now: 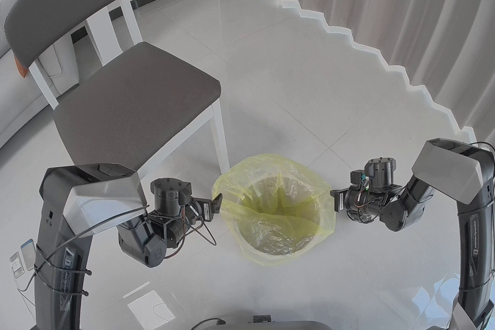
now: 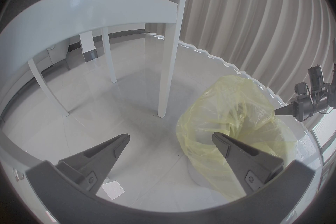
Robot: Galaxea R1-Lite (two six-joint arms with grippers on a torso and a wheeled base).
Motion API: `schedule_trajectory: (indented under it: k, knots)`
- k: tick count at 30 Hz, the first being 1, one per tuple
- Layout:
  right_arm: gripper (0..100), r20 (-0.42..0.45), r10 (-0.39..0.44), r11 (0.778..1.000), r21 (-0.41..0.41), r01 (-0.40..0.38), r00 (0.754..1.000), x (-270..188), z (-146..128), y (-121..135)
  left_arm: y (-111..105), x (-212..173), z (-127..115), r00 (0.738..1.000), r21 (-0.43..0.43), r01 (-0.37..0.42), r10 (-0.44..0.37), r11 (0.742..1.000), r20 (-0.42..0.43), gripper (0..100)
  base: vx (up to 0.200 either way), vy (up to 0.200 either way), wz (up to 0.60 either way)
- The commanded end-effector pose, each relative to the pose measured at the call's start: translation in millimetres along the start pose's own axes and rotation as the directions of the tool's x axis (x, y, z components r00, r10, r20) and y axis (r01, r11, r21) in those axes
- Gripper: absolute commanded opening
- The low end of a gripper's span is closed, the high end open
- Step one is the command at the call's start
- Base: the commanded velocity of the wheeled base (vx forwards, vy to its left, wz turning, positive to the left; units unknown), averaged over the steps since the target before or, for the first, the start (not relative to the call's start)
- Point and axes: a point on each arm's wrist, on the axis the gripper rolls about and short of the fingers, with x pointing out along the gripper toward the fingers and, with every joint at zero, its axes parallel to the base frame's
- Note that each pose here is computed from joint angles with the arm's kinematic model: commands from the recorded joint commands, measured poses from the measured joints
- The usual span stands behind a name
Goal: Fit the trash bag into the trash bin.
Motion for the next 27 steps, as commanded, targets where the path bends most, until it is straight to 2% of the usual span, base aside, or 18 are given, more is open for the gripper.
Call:
schedule_trajectory:
  k: [1, 5, 15, 23, 27]
  knots:
    - [0, -0.021, -0.008, 1.000, 0.008, 0.009, 1.000, 15.2, -12.3, -7.4, 10.9, 10.5, -10.8, 0.999, -0.004, -0.030, 0.030, 1.000, -0.022, 100, 0.000, 0.000, 0.00]
    - [0, -0.057, -0.012, 1.000, 0.016, 0.013, 0.998, 27.4, -19.5, -10.9, 18.9, 18.7, -17.3, 0.998, -0.003, -0.051, 0.051, 0.999, -0.047, 100, 0.000, 0.000, 0.00]
    - [0, -0.131, -0.013, 0.999, 0.028, 0.017, 0.991, 42.2, -19.7, -13.7, 15.2, 35.6, -29.4, 0.993, 0.020, -0.049, 0.051, 0.999, -0.106, 100, 0.000, 0.000, 0.00]
    - [0, -0.172, -0.005, 0.999, 0.036, 0.012, 0.985, 42.7, -21.1, -14.4, 12.8, 37.7, -34.7, 0.989, 0.050, -0.038, 0.045, 0.998, -0.138, 100, 0.000, 0.000, 0.00]
    - [0, -0.218, -0.023, 0.999, 0.043, 0.033, 0.976, 38.0, -22.9, -23.9, 14.0, 31.4, -40.3, 0.982, 0.067, -0.032, 0.044, 0.997, -0.185, 100, 0.000, 0.000, 0.00]
